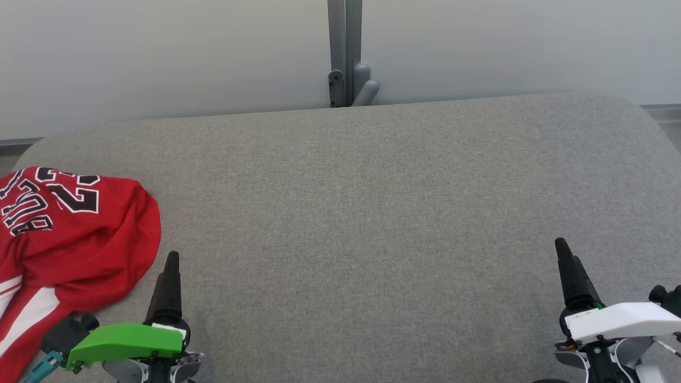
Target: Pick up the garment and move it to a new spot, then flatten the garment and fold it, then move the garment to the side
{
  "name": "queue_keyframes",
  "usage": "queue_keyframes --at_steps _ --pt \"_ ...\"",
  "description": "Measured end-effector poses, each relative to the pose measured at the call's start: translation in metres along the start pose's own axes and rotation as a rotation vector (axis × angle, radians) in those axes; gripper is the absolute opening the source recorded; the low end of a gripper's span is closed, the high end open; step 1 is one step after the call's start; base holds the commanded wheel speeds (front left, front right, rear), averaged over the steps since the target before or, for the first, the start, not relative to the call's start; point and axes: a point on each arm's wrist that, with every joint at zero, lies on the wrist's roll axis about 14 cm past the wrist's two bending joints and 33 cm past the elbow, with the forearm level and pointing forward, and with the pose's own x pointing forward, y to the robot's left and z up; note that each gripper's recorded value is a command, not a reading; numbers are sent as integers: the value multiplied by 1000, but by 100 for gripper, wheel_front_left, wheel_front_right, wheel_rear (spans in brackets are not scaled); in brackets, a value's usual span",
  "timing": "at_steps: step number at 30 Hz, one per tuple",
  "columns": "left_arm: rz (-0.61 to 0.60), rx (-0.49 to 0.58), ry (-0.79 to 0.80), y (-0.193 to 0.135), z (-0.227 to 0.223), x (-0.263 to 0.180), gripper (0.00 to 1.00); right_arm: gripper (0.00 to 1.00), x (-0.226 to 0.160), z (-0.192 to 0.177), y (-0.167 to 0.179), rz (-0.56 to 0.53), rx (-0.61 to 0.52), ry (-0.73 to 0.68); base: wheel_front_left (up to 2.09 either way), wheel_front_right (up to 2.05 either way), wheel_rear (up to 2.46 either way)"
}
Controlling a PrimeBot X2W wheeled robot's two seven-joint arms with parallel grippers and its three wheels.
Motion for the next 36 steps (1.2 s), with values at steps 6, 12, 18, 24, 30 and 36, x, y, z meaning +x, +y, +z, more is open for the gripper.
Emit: queue_keyframes --at_steps 6,12,18,24,30,36 --pt "-7 107 -6 0 0 -1 100 100 0 -2 4 16 -120 4 0 0 0" --pt "-10 208 -14 0 0 -2 100 100 -1 -3 6 28 -224 4 0 0 0" --pt "-22 285 -20 -2 0 -2 100 100 -2 -4 9 44 -317 0 0 0 0" --pt "-33 362 -26 -3 -1 -4 100 100 -3 -4 11 55 -401 -5 0 0 0" --pt "-43 422 -29 -4 -1 -5 100 100 -5 -4 12 64 -467 -11 0 0 0" --pt "-54 511 -32 -6 -2 -6 100 100 -6 -2 15 79 -554 -23 0 0 0"
